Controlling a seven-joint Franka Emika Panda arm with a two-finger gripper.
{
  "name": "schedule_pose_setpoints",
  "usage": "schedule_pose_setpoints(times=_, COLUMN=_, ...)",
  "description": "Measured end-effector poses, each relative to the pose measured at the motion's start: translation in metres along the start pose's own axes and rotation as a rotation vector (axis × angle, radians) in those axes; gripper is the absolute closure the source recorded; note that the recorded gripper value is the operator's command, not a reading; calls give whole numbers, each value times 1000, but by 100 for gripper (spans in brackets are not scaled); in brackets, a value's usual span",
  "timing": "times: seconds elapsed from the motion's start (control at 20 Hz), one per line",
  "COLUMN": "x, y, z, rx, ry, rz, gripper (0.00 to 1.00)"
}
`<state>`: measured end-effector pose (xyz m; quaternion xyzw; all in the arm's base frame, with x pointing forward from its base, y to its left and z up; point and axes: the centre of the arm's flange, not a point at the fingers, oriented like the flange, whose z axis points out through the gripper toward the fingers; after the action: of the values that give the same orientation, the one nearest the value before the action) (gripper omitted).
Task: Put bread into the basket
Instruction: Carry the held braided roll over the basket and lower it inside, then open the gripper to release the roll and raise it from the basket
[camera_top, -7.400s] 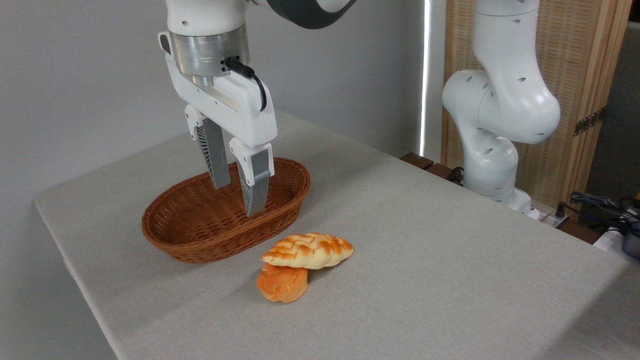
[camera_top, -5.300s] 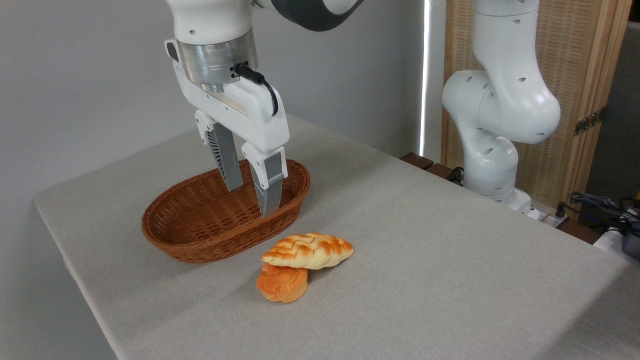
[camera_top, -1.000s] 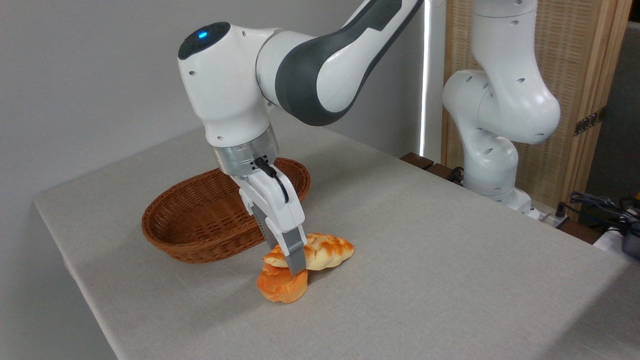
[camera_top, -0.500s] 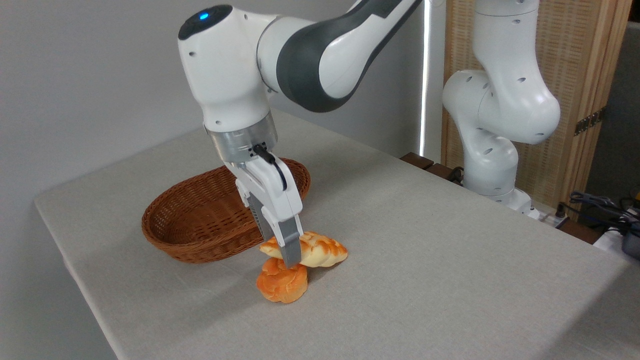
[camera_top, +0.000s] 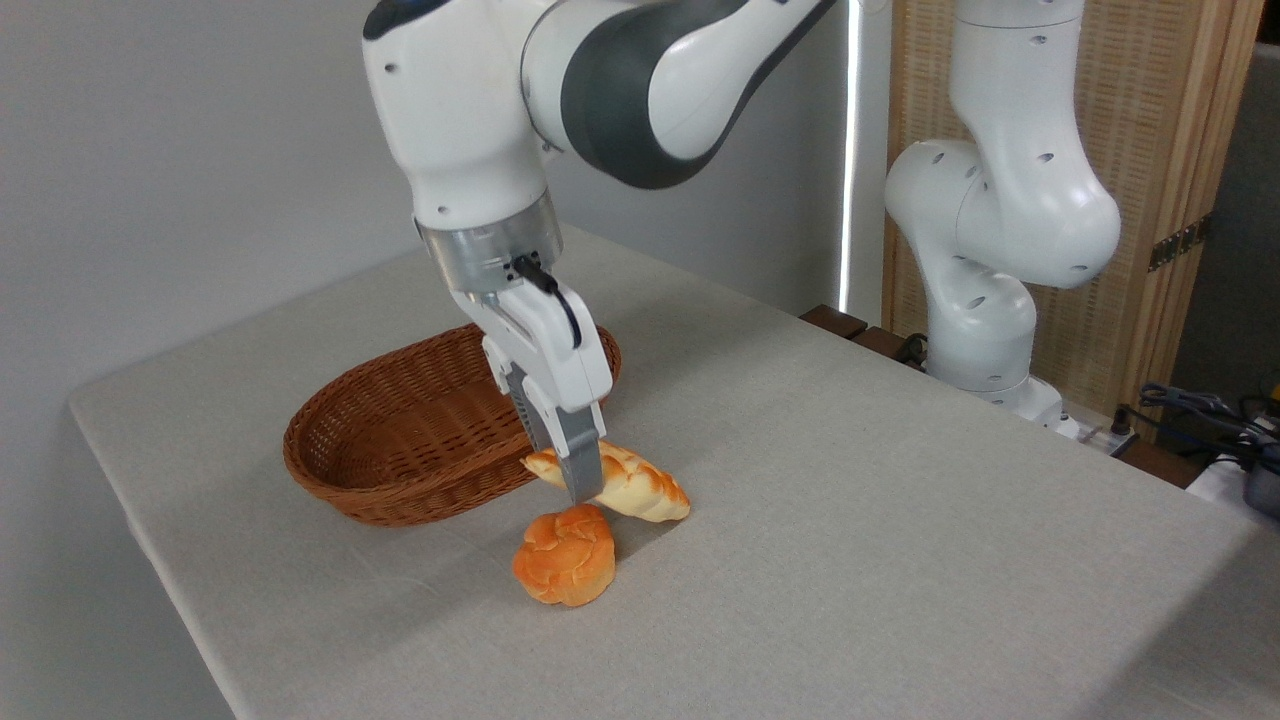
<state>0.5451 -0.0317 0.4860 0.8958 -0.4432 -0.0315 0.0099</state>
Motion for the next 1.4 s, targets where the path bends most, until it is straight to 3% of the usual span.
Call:
schedule_pose_setpoints(times=0.35, x=3, y=18, z=-45, rx=-35, ry=91, rz=-5, gripper=60)
schedule_pose_setpoints(times=0.6, x=25, y=42, z=-84, rx=-48, ry=161, rz=39, gripper=58)
schedule_pose_setpoints(times=0.65, x=32, y=48, z=-91, rx=-52, ry=180, rz=52, gripper=55)
schedule_pose_setpoints(times=0.75, x=48, y=64, z=-98, rx=-68, ry=213, rz=80, gripper=30)
schedule_pose_setpoints(times=0.8, x=52, y=68, z=-99, rx=-74, ry=219, rz=86, gripper=10)
schedule_pose_setpoints(times=0.85, x=59, y=74, z=-97, rx=-90, ry=229, rz=95, gripper=3)
schedule_pose_setpoints(times=1.15, x=95, y=92, z=-69, rx=-136, ry=211, rz=137, gripper=0)
schedule_pose_setpoints(times=1.4, x=112, y=85, z=-44, rx=-148, ry=206, rz=139, gripper=0)
